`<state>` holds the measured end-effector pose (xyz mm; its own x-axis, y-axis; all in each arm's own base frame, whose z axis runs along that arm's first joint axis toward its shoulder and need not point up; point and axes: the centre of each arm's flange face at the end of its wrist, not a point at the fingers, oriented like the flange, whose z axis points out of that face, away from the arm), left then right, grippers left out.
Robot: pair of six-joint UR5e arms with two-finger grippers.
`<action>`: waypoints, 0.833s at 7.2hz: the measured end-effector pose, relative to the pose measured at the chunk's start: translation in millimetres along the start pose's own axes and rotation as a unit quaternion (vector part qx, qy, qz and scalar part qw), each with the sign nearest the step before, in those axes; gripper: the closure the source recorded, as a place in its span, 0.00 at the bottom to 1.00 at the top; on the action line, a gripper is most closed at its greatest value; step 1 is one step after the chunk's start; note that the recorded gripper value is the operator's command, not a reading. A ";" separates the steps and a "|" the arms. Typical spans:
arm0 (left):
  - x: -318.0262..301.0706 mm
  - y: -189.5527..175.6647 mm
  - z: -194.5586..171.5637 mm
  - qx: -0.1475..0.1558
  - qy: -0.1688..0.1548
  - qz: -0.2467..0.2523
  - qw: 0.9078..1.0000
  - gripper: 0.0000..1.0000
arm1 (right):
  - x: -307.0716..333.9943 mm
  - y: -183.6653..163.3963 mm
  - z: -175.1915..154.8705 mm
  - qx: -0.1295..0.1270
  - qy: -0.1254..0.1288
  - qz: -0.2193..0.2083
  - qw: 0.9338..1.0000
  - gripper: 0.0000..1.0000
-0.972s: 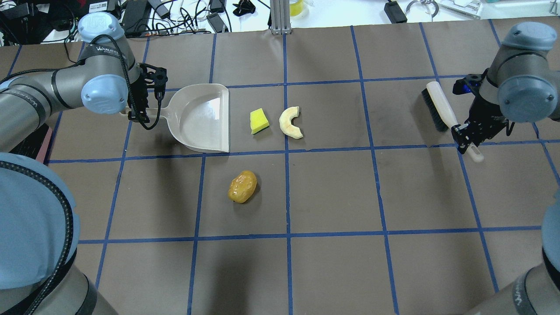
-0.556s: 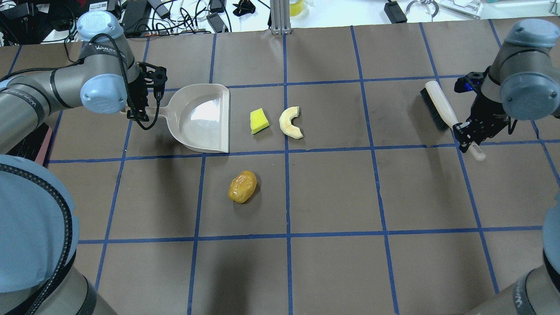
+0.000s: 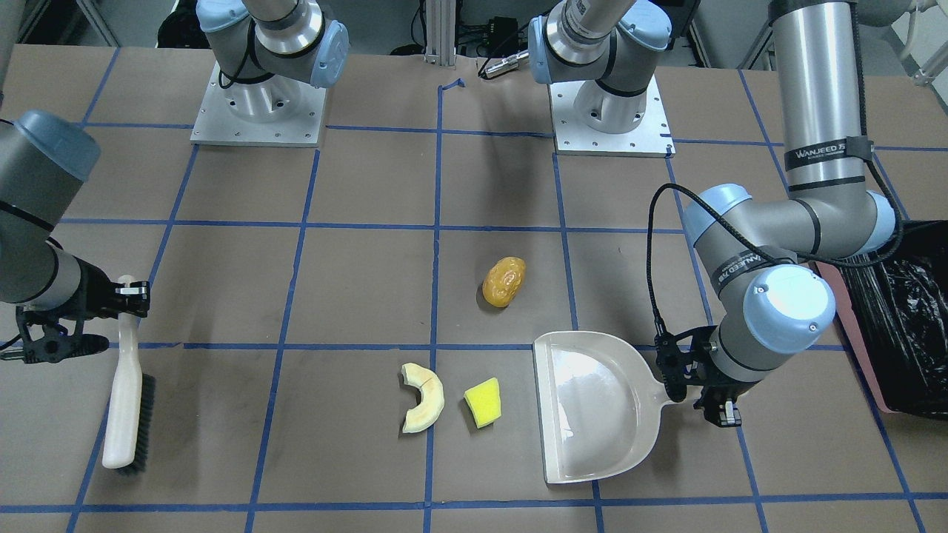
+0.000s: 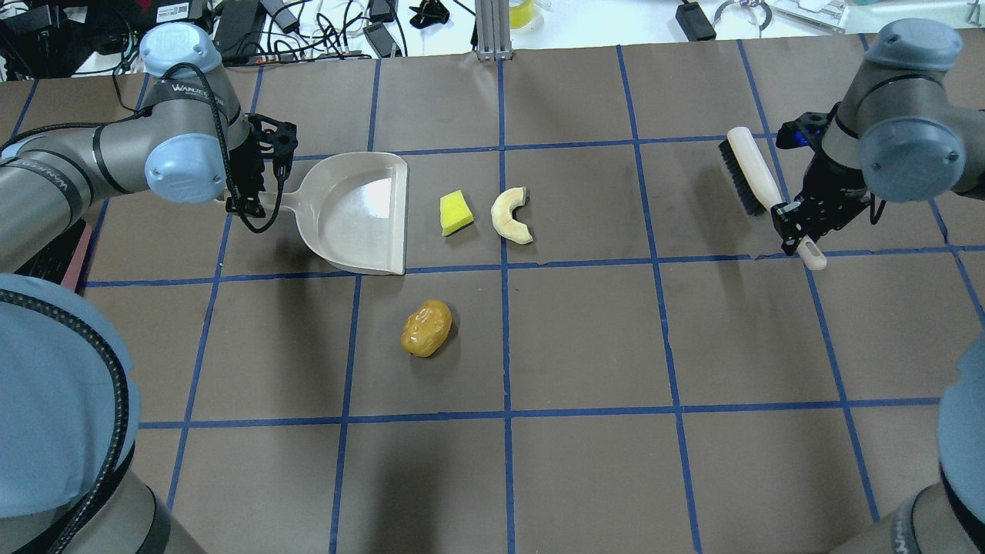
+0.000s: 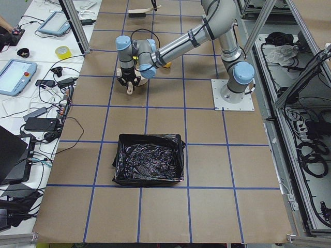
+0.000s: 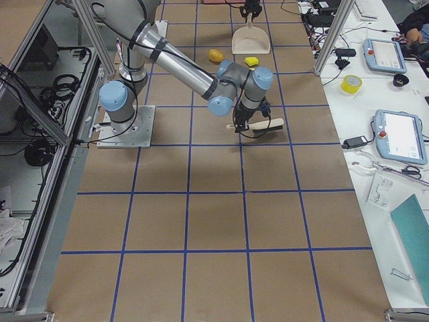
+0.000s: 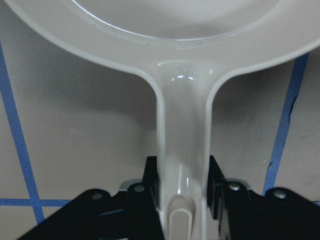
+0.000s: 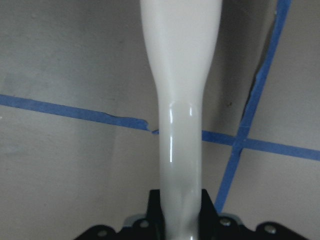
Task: Sweep and dump trash into bin
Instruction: 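Carry the brush with the right gripper toward the sponge and food pieces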
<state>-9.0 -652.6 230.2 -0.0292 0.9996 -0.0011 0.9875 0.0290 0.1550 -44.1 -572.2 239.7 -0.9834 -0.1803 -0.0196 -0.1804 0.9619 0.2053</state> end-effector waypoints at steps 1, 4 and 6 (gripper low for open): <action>0.1 -0.1 0.6 0.000 0.001 0.000 1.000 1.00 | -34.8 -6.1 -2.1 -0.003 0.001 0.013 1.000 1.00; 0.6 -0.3 1.9 0.000 0.002 0.000 1.000 1.00 | -175.7 -7.0 -12.1 -0.010 -0.011 0.089 0.996 1.00; 1.0 -0.5 2.8 0.000 0.003 0.000 1.000 1.00 | -248.8 0.5 -6.6 -0.019 -0.024 0.125 0.992 1.00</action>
<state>-9.1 -651.6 227.3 -0.0306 0.9995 0.0053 0.9874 0.0294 0.1553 200.7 -528.2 251.1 -0.9973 0.0734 -0.0100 0.0686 0.9667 0.2466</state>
